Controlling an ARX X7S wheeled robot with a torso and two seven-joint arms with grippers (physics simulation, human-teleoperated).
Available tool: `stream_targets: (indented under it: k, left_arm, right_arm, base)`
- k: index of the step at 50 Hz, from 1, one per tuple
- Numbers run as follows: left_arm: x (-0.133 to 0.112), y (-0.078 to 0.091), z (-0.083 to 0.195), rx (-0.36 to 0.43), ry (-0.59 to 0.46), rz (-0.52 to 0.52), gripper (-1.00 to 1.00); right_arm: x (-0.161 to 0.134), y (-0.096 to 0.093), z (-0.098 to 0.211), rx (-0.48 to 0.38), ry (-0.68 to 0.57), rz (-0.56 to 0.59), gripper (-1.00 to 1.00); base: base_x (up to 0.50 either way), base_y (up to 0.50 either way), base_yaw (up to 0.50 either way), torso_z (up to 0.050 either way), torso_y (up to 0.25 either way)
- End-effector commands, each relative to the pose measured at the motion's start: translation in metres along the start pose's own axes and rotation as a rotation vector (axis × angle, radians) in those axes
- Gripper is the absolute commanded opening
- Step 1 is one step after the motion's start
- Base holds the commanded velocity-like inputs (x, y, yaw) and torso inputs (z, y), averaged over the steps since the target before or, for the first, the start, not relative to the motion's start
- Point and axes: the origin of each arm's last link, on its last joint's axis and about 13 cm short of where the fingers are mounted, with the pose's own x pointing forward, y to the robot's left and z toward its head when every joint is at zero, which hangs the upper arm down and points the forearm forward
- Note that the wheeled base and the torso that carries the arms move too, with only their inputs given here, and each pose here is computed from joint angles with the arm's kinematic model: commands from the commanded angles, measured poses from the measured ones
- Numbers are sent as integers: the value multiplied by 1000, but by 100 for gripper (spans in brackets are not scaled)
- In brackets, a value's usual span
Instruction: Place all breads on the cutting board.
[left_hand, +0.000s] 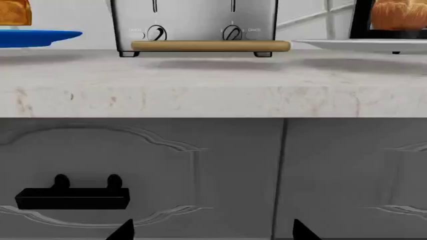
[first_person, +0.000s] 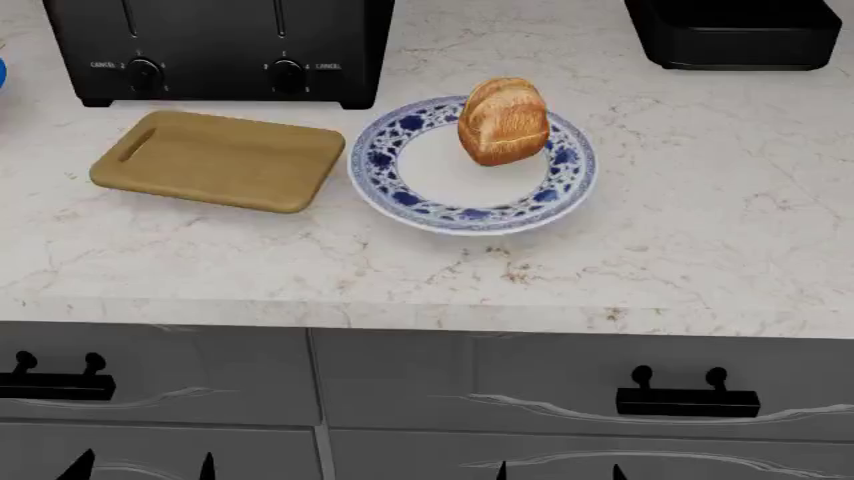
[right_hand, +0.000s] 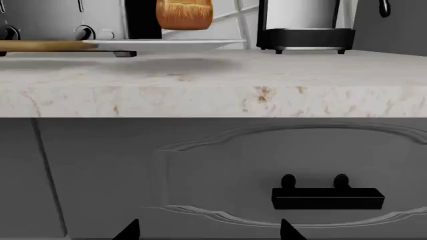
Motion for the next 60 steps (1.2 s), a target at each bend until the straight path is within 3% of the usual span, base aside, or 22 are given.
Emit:
stream_targets:
  k: [1,4,8,10,16,20,21,26,27,33,35,36,44,50,53,54,55,56,60]
  left_arm:
    - [0,0,0,0,0,0,100]
    - [0,0,-2,-3,2,-16,100]
    - [1,-1,15,7,6,-14,100]
    - [1,-1,7,11,8,-17,100]
    - [-1,2,17,9,0,-5,100]
    - [-1,2,16,14,2,-5,100]
    - [-1,1,5,13,1,-5,100]
    - [-1,0,15,20,2,-6,100]
    - [-1,0,4,21,1,-5,100]
    - [0,1,16,16,4,-2,100]
    - [0,0,0,16,11,-4,100]
    - [0,0,12,16,14,-9,100]
    - [0,1,14,11,16,-6,100]
    - [-1,0,-3,4,13,-8,100]
    - [-1,0,15,-4,1,-9,100]
    - [-1,0,16,-2,-2,-1,100]
    - [-1,0,-1,-14,7,-4,100]
    - [0,0,12,-3,0,5,100]
    - [0,1,9,-6,-18,15,100]
  right_arm:
    - [0,0,0,0,0,0,100]
    - [0,2,1,-29,-3,-5,100]
    - [-2,0,1,-46,-22,-13,100]
    - [-1,0,1,-39,-23,-12,100]
    - [-2,0,1,-34,-21,-13,100]
    - [-2,-1,1,-39,-17,-15,100]
    - [-2,-1,1,-40,-18,-17,100]
    - [-2,0,2,-40,-16,-13,100]
    - [-2,0,2,-40,-16,-13,100]
    - [-1,0,1,-38,-10,-12,100]
    - [-1,0,0,-39,-9,-11,100]
    - [-1,0,-1,-41,-8,-10,100]
    - [0,0,-1,-42,-5,-10,100]
    - [-1,0,-1,-43,-6,-10,100]
    - [-1,0,-1,-36,-7,-8,100]
    - [-1,0,-1,-41,-6,-2,100]
    - [-1,0,-1,-41,-5,-2,100]
    - [-1,0,-1,-43,-5,0,100]
    - [-1,1,0,-45,-3,3,100]
  base:
    - [0,0,0,0,0]
    - [0,0,0,0,0]
    - [0,0,0,0,0]
    - [0,0,0,0,0]
    - [0,0,0,0,0]
    - [0,0,0,0,0]
    - [0,0,0,0,0]
    - [0,0,0,0,0]
    - [0,0,0,0,0]
    - [-63,0,0,0,0]
    - [-211,0,0,0,0]
    - [-238,0,0,0,0]
    - [-244,0,0,0,0]
    - [-239,0,0,0,0]
    - [-31,0,0,0,0]
    - [0,0,0,0,0]
    - [0,0,0,0,0]
    - [0,0,0,0,0]
    - [0,0,0,4,0]
